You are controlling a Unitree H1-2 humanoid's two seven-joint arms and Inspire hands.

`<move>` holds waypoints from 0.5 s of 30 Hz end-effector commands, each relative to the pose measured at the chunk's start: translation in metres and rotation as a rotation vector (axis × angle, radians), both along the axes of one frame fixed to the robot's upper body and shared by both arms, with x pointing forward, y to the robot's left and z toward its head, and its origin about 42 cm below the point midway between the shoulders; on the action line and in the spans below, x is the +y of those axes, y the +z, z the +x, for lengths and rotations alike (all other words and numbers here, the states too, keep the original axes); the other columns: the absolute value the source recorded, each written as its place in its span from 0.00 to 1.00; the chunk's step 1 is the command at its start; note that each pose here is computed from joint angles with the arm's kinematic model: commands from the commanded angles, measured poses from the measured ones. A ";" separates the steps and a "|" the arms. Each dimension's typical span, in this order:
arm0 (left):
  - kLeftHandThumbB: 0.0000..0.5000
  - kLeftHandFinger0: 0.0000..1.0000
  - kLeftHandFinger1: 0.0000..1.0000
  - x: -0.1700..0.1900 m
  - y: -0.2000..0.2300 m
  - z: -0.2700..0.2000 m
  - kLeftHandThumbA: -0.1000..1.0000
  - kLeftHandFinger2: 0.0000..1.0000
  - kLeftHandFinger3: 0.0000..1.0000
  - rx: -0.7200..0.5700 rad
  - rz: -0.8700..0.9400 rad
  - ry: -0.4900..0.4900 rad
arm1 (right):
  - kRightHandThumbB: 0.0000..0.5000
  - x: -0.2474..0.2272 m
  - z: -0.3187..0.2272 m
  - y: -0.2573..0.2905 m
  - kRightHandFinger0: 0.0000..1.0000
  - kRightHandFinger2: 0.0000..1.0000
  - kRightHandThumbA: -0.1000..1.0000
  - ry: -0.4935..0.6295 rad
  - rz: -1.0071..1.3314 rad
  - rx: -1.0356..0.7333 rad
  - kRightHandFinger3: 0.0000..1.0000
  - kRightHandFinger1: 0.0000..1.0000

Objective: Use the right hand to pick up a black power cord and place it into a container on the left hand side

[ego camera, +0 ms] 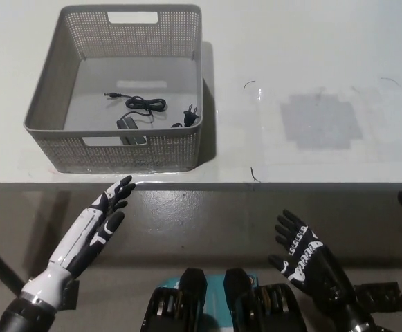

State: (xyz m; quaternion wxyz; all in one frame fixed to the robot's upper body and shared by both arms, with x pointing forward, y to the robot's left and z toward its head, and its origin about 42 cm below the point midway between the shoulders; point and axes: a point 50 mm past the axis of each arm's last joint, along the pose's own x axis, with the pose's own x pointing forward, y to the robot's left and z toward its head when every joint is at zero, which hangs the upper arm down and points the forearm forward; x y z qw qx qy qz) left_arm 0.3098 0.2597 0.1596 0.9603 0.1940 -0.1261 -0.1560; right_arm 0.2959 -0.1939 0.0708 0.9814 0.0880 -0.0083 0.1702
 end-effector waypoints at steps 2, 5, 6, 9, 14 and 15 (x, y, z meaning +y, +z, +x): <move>0.27 1.00 1.00 -0.002 0.009 -0.005 0.99 1.00 1.00 -0.066 0.027 -0.001 | 0.73 -0.003 0.003 0.011 1.00 1.00 1.00 0.013 0.010 -0.067 1.00 1.00; 0.21 1.00 1.00 -0.003 0.013 -0.012 1.00 1.00 1.00 -0.015 0.072 0.012 | 0.72 -0.003 0.006 0.014 1.00 1.00 1.00 0.016 0.011 -0.076 1.00 1.00; 0.15 1.00 1.00 -0.004 0.015 -0.016 1.00 1.00 1.00 0.000 0.093 0.008 | 0.73 -0.003 0.006 0.015 1.00 1.00 1.00 0.014 0.012 -0.078 1.00 1.00; 0.15 1.00 1.00 -0.007 0.016 -0.020 1.00 1.00 1.00 0.005 0.089 -0.006 | 0.73 -0.006 0.007 0.016 1.00 1.00 1.00 0.011 0.010 -0.092 1.00 1.00; 0.18 1.00 1.00 -0.011 0.016 -0.024 1.00 1.00 1.00 0.010 0.064 -0.034 | 0.67 -0.008 0.008 0.017 1.00 1.00 1.00 -0.002 0.018 -0.104 1.00 1.00; 0.18 1.00 1.00 -0.011 0.016 -0.023 1.00 1.00 1.00 0.009 0.065 -0.036 | 0.67 -0.008 0.008 0.017 1.00 1.00 1.00 -0.005 0.018 -0.104 1.00 1.00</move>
